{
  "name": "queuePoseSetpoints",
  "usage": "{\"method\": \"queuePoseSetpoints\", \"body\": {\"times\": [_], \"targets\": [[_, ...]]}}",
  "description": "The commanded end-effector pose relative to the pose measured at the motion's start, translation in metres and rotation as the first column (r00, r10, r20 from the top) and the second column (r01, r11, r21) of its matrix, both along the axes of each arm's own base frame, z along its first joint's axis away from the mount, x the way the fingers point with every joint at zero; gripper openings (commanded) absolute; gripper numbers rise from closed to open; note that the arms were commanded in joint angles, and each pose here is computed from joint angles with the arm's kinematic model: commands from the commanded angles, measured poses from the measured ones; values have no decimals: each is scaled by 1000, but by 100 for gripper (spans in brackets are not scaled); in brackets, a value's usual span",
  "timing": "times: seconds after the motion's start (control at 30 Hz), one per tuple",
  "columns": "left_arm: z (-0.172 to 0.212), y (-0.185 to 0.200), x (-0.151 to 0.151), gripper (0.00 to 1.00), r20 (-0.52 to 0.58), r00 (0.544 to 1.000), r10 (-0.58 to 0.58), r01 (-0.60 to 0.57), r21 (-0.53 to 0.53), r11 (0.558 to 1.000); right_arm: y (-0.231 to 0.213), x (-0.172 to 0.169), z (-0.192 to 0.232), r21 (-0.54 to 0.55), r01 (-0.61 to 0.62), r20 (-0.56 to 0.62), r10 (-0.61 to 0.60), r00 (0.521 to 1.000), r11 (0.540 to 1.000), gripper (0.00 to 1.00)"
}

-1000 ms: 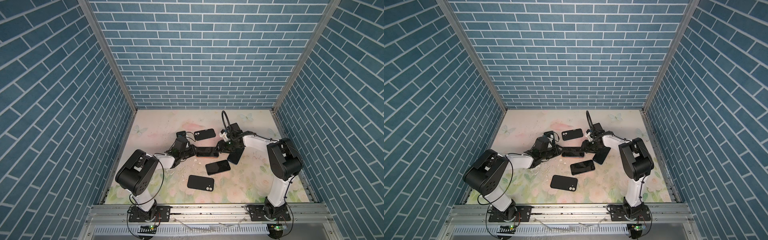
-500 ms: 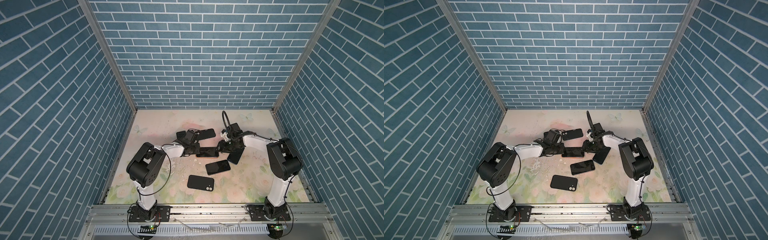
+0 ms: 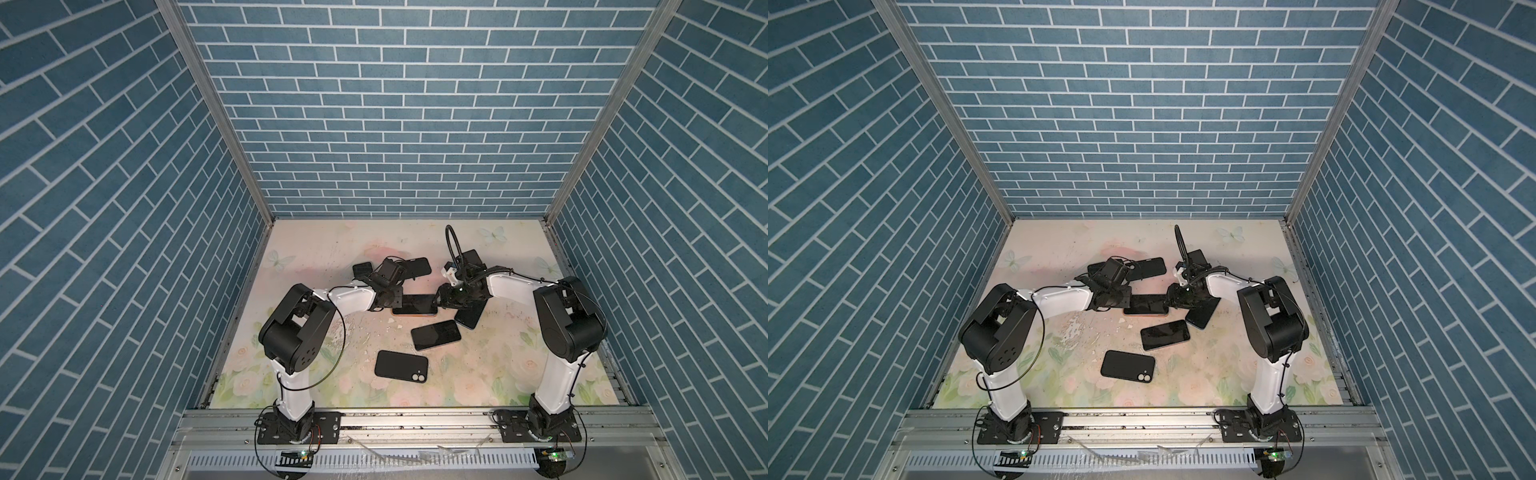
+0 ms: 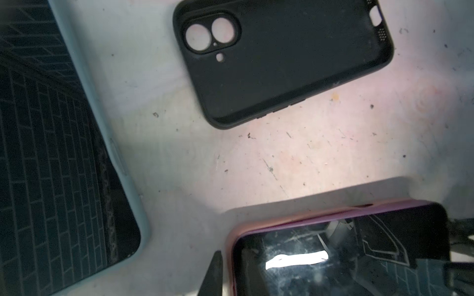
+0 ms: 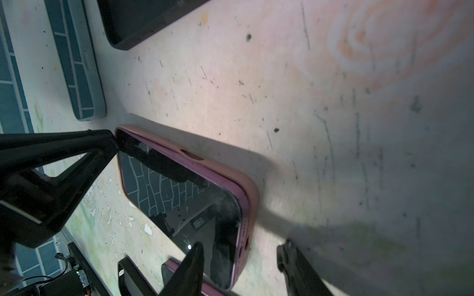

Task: Put the phone into the phone case

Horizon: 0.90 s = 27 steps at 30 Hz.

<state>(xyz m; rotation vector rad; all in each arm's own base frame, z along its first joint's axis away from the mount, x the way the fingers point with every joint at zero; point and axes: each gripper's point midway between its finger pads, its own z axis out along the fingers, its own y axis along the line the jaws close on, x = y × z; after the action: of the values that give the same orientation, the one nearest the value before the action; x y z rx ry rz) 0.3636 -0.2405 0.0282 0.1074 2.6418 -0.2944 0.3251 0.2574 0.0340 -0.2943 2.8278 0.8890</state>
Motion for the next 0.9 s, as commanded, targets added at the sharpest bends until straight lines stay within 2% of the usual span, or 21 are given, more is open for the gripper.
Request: {"method": "queuePoseSetpoints", "body": {"times": [0.0,0.1,0.33,0.6,0.87], "targets": [[-44,34,-47,13,-186,982,22,4,138,990,-3,-6,-1,-5,0,-4,0,1000,1000,51],[-42,31,-47,13,-186,982,35,-20,87,996,0,-8,-1,11,-1,-20,1,1000,1000,51],[-35,11,-42,14,-186,983,10,-33,-123,992,9,-13,-5,63,-16,-73,20,997,998,52],[-37,-2,-46,16,-188,982,-20,-26,-243,970,24,-20,-7,178,-53,-120,75,990,983,51],[-30,-5,-55,16,-170,985,-34,-22,-318,948,32,-15,8,349,-67,-102,109,989,935,51]]}}
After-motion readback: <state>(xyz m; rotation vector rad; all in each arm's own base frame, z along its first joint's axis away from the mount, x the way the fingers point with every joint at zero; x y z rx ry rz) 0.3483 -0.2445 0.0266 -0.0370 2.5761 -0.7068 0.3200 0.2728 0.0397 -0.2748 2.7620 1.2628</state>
